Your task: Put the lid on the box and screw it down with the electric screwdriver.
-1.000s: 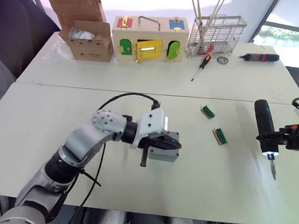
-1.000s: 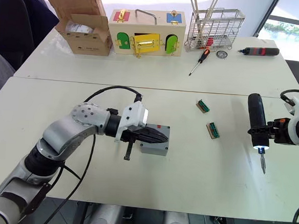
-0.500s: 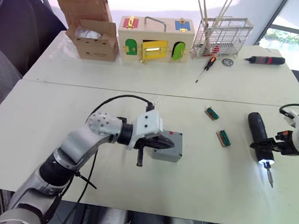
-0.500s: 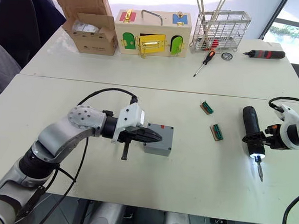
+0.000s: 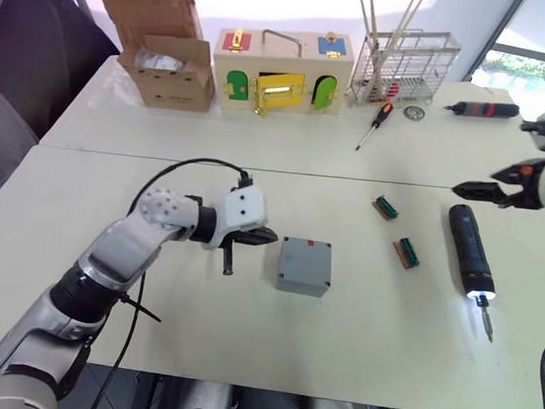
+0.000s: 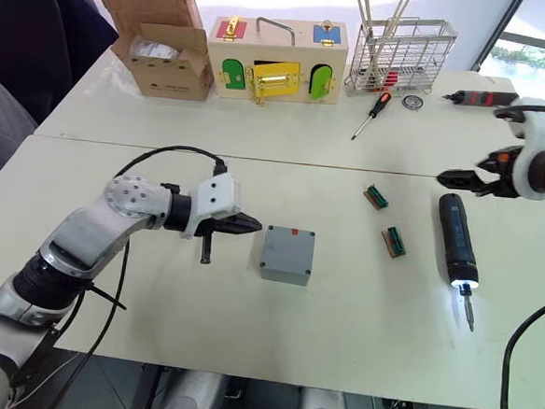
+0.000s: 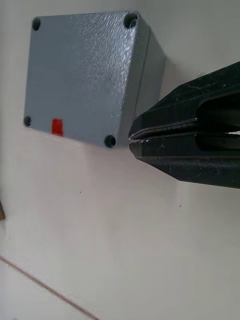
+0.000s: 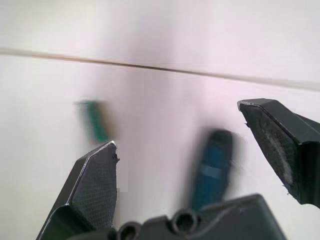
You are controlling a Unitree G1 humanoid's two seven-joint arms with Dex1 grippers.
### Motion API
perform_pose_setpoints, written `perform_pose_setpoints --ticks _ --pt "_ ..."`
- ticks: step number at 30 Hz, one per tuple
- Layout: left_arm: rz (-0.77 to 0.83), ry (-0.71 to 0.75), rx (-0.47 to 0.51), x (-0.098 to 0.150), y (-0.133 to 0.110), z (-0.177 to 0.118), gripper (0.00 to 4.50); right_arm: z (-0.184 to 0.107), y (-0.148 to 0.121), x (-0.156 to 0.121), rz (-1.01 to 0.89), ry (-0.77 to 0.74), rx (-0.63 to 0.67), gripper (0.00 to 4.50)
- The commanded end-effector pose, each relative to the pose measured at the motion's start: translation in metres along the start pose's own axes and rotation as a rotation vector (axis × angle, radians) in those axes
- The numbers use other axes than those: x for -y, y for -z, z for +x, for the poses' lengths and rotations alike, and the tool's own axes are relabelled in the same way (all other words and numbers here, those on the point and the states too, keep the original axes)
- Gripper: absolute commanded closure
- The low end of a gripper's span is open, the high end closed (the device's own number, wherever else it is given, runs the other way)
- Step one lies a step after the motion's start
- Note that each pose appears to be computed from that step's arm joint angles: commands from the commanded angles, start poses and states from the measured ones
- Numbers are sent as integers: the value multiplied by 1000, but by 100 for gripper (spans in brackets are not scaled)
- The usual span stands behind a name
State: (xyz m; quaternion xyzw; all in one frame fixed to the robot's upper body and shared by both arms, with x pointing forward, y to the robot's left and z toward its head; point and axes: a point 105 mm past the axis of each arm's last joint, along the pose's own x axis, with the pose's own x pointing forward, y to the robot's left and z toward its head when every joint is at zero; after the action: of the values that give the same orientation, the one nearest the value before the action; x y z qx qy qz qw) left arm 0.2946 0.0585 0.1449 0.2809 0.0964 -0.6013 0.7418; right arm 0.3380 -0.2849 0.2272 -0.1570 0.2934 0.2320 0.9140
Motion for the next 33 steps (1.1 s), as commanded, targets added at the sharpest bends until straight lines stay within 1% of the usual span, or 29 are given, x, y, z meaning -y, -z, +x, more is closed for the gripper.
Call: perform_pose_setpoints --ticks 1,2,3,4,7,10,12,15,19,21,24,25,27,29,32,33 --pt "43 12 -45 2 6 4 450 2 16 -102 -219 -444 4 3" --pt "27 16 -34 3 5 7 450 2 32 -131 -250 -563 -19 3" --pt "10 20 -15 4 1 8 450 3 45 -149 -252 -625 -33 3" --pt "2 27 -12 6 0 10 450 7 56 -158 -244 -642 -45 3" --pt "12 40 -56 11 7 13 450 16 68 -176 -223 -655 -30 3" --pt "-11 64 -71 14 11 21 450 29 67 -193 -191 -677 18 3" --pt "-26 72 -85 14 16 26 450 36 67 -199 -186 -672 31 3" --pt "3 84 -136 12 25 28 450 39 69 -206 -186 -676 30 3" --pt "-21 103 -61 11 14 40 450 40 69 -215 -175 -701 36 3" --pt "-31 71 -16 4 8 48 450 39 69 -221 -172 -724 41 3" --pt "-68 17 83 -11 -11 58 450 38 64 -232 -162 -758 68 3" --pt "-84 4 100 -14 -14 59 450 38 62 -233 -175 -746 85 3" --pt "-58 -25 79 -20 -10 58 450 38 58 -231 -211 -707 104 3" --pt "-27 -66 20 -27 2 54 450 34 52 -223 -234 -665 118 3" --pt "35 -84 -95 -27 23 39 450 29 56 -195 -326 -566 43 3" --pt "40 -81 -117 -25 27 34 450 27 60 -188 -345 -553 13 3"
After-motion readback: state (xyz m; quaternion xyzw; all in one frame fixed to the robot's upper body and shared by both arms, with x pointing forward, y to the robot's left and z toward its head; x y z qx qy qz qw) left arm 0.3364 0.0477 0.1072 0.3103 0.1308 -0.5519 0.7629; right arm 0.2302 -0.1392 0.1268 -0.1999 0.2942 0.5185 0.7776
